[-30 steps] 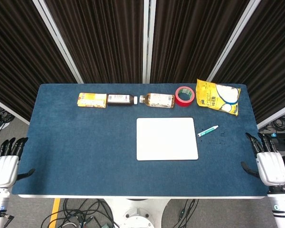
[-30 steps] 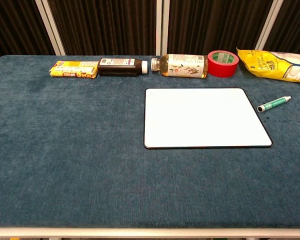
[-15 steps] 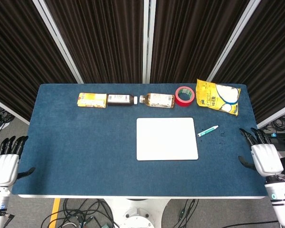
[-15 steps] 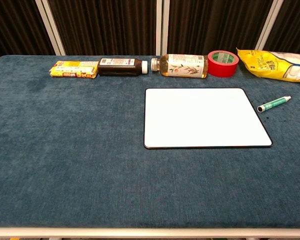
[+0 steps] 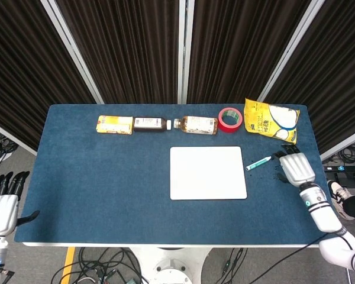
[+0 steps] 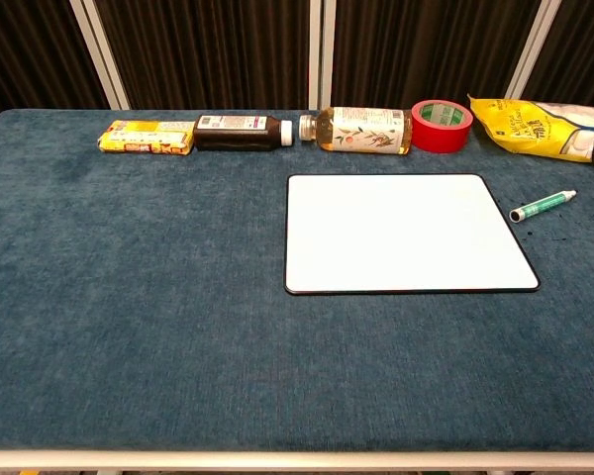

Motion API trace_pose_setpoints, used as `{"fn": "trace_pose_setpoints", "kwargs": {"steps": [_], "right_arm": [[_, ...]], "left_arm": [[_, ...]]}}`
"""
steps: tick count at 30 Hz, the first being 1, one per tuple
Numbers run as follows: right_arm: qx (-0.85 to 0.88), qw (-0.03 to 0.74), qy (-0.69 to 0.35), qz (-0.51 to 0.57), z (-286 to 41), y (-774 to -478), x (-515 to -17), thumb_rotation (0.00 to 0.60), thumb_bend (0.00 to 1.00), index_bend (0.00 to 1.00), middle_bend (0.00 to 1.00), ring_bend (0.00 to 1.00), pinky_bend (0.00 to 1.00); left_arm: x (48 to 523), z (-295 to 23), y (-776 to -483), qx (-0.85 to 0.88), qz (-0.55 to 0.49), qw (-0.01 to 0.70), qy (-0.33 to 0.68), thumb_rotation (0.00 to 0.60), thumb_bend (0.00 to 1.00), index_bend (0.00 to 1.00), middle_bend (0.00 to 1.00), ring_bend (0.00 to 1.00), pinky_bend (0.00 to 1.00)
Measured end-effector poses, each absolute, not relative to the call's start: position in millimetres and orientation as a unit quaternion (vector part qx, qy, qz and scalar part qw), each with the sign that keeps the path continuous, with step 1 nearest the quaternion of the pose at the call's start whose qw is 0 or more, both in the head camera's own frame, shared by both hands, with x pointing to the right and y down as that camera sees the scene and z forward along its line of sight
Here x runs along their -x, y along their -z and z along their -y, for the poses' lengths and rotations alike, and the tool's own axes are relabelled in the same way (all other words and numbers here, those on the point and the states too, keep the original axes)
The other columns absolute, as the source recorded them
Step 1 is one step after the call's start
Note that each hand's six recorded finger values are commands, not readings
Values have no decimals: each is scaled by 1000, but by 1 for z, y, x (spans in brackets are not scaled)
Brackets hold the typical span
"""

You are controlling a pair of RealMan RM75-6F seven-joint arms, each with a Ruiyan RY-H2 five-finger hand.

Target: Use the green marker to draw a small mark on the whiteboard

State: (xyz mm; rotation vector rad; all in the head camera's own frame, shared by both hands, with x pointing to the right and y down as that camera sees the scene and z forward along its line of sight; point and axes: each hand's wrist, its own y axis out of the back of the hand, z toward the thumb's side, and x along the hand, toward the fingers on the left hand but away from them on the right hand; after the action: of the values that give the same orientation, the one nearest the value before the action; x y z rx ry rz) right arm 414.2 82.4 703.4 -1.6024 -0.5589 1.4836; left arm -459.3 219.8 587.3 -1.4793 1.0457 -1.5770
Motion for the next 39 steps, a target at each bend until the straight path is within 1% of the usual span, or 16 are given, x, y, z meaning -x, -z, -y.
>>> {"fn": "trace_pose_setpoints", "kwargs": {"steps": [2, 8, 14, 26, 39], "right_arm": [[643, 441, -591, 207, -79, -717, -403, 600, 154, 398, 374, 137, 149], [644, 471, -580, 165, -77, -745, -378, 600, 160, 425, 385, 155, 153], [642, 488, -574, 142, -74, -760, -365, 600, 184, 447, 385, 180, 163], [638, 490, -581, 127, -72, -775, -361, 600, 223, 483, 419, 212, 174], [638, 488, -583, 122, -73, -781, -359, 600, 268, 537, 444, 235, 181]], "left_arm": [[460, -220, -588, 574, -405, 359, 614, 600, 0, 85, 87, 0, 0], [461, -221, -591, 576, -404, 355, 616, 600, 0, 96, 87, 0, 0], [463, -221, -593, 577, -405, 350, 617, 600, 0, 96, 87, 0, 0], [464, -222, -596, 579, -404, 350, 615, 600, 0, 98, 87, 0, 0], [465, -222, -596, 578, -407, 351, 614, 600, 0, 107, 87, 0, 0]]}}
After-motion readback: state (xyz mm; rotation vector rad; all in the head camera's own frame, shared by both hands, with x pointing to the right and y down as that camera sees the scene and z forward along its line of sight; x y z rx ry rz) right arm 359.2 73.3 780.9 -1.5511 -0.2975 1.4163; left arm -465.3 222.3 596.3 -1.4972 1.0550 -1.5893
